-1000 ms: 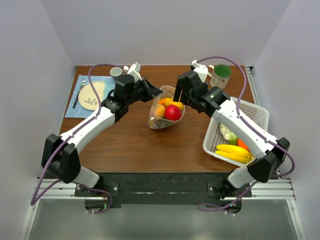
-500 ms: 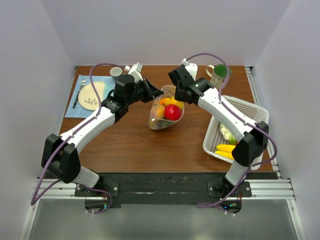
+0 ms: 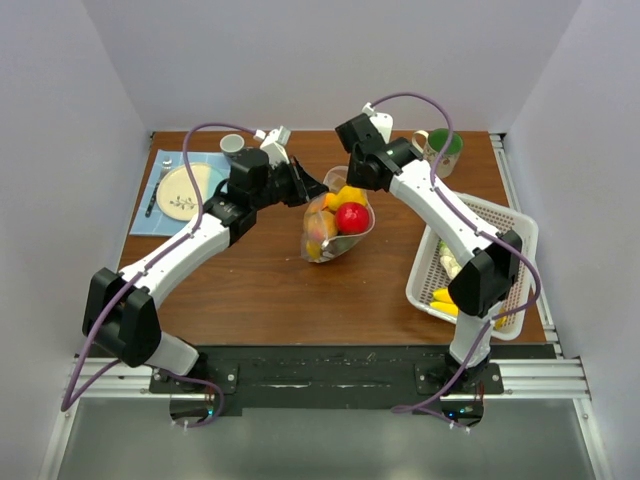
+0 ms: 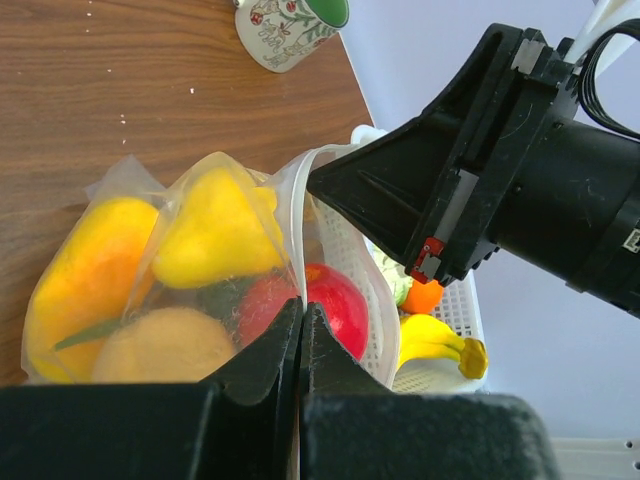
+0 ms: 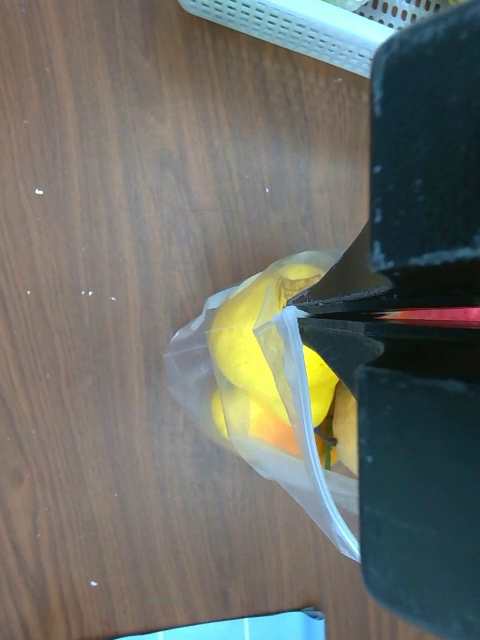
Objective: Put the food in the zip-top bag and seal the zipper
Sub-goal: Zip the zipper food storage bag at the center of the board.
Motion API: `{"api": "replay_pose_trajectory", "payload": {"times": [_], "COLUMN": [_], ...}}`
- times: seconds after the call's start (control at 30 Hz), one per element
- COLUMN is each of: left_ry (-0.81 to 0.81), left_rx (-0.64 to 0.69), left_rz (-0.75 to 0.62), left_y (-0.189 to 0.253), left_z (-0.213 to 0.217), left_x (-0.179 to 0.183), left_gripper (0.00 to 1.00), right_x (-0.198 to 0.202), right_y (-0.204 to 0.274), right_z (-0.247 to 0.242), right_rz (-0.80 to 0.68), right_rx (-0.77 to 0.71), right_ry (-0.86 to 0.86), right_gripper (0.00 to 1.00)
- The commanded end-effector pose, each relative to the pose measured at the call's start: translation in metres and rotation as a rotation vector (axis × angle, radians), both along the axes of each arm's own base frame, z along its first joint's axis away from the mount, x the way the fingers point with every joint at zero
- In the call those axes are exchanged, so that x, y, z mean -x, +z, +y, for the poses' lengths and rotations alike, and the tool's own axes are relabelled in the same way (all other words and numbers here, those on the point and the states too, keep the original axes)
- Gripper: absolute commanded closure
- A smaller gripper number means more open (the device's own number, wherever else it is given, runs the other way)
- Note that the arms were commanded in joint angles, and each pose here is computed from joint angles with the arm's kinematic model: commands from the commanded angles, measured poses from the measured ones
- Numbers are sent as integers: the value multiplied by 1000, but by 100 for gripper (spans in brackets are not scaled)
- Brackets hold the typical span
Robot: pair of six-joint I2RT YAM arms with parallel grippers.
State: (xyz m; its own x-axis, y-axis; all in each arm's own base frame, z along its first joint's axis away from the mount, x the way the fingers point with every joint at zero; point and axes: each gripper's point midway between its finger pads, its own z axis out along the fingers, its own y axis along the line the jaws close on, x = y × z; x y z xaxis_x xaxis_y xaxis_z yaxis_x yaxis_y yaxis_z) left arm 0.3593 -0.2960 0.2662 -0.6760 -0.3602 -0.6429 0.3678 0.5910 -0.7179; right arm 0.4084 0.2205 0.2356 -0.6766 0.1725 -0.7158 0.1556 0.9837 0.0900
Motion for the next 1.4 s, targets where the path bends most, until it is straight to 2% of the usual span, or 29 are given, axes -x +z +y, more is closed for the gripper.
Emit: {"api": "replay_pose_trajectory", "payload": {"times": [0.0,0.13,0.23,0.33,0.37,0.47,0.57,0.7,0.73,0.87,0.9,0.93,0.97,1.0,1.03,1.07,1.1,1.13,1.17,1.23,1.27,1.33,1.37], "left_ry": [-39,-43,-43,-45,-51,-61,-72,-62,-57,3,-4,-8,-6,-11,-19,-20,-3,-8,-4,0,-2,25,28], "left_rx": [19,23,18,12,10,-3,-29,-130,-160,-303,-300,-317,-314,-266,-271,-244,-171,-172,-122,-118,-107,-145,-135], "left_rz": [-83,-88,-95,-102,-103,-115,-139,-123,-162,-182,-222,-209,-222,-295,-295,-338,-431,-429,-493,-540,-610,-642,-720], "left_y": [28,30,31,32,31,29,29,12,17,-11,-6,-23,-26,-9,-27,-23,0,-19,-6,-15,-8,-27,-20], "left_z": [2,2,3,5,5,6,9,20,24,40,39,43,44,42,45,45,47,49,48,52,48,51,44], "left_x": [8,10,11,13,14,16,20,33,39,57,66,73,77,85,92,96,100,105,107,114,117,119,125], "left_gripper": [99,97,91,83,77,65,60,60,60,60,60,60,60,61,61,61,61,61,62,63,63,64,65], "right_x": [1,3,4,4,3,2,0,-3,-6,-11,-11,-13,-14,-15,-16,-16,-17,-18,-18,-19,-20,-21,-22], "right_y": [18,17,18,18,18,19,21,22,21,15,15,15,13,12,14,11,13,12,12,13,12,13,10], "right_z": [4,5,5,7,5,6,4,-2,-3,-6,-6,-7,-7,-8,-7,-8,-7,-6,-6,-6,-5,-4,-3], "right_rz": [-26,-22,-23,-22,-22,-24,-24,-15,-12,13,15,16,22,26,22,33,29,34,37,37,40,41,48], "right_rx": [-32,-36,-46,-50,-47,-45,-32,-7,-6,-9,-10,-11,-12,-10,-15,-9,-12,-11,-8,-8,-8,-18,-19], "right_ry": [17,18,17,20,18,16,7,-20,-27,-35,-34,-38,-37,-36,-36,-37,-33,-32,-29,-31,-31,-27,-25], "right_gripper": [100,100,100,100,100,100,100,100,100,100,100,100,100,100,100,100,100,100,100,100,100,100,100]}}
